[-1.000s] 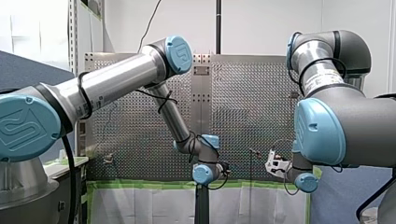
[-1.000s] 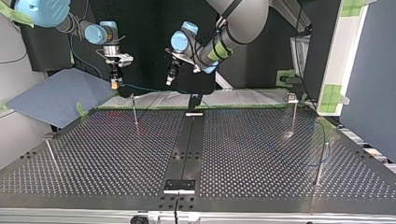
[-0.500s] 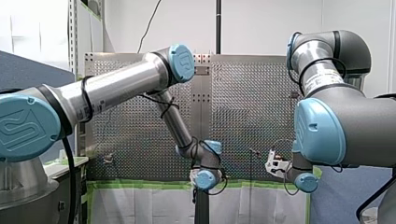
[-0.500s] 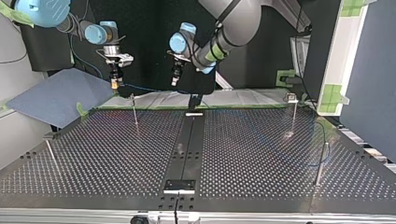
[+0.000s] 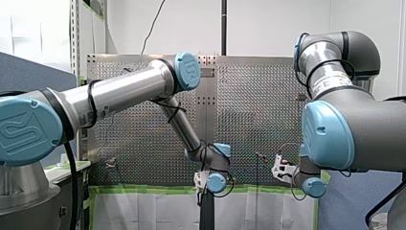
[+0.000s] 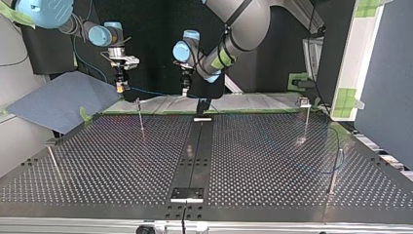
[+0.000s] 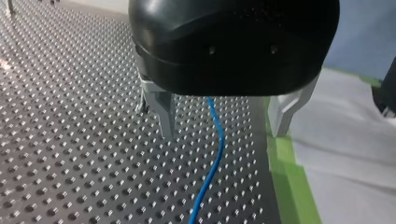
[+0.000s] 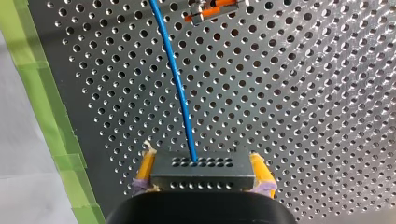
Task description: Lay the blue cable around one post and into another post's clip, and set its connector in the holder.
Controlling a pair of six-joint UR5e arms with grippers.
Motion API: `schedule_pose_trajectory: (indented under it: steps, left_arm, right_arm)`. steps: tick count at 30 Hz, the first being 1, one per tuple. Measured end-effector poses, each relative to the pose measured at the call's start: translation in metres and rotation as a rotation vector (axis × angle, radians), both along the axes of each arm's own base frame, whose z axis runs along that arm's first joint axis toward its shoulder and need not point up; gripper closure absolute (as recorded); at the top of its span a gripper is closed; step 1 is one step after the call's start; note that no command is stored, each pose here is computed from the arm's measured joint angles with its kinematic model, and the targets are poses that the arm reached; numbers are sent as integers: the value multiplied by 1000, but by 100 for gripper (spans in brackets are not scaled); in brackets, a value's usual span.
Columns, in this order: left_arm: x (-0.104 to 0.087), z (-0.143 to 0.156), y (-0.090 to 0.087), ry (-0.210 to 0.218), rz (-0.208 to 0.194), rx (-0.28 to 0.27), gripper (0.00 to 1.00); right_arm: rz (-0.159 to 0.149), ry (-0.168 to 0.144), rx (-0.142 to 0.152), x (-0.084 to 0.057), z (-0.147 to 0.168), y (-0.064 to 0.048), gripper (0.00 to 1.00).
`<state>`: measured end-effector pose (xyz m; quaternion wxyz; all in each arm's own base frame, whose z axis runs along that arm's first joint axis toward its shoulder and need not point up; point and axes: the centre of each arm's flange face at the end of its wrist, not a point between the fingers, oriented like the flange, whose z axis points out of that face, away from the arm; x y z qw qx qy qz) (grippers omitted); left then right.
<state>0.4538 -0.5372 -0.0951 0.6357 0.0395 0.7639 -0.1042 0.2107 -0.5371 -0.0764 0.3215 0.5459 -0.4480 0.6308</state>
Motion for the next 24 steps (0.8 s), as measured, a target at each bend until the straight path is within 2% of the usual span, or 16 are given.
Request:
schedule_pose_trajectory:
  steps: [7,11,15,24]
  left_arm:
    - [7,2,7,-14,59,6,1]
    - [10,3,9,-25,70,11,1]
    - [11,4,6,-37,51,9,1]
    - [7,5,-6,-38,-26,-1,1]
  right_arm:
    - [0,0,0,0,0,0,100]
    - [0,0,0,0,0,0,100]
    - [1,0,-1,0,0,0,100]
    - [0,3,-1,0,0,0,100]
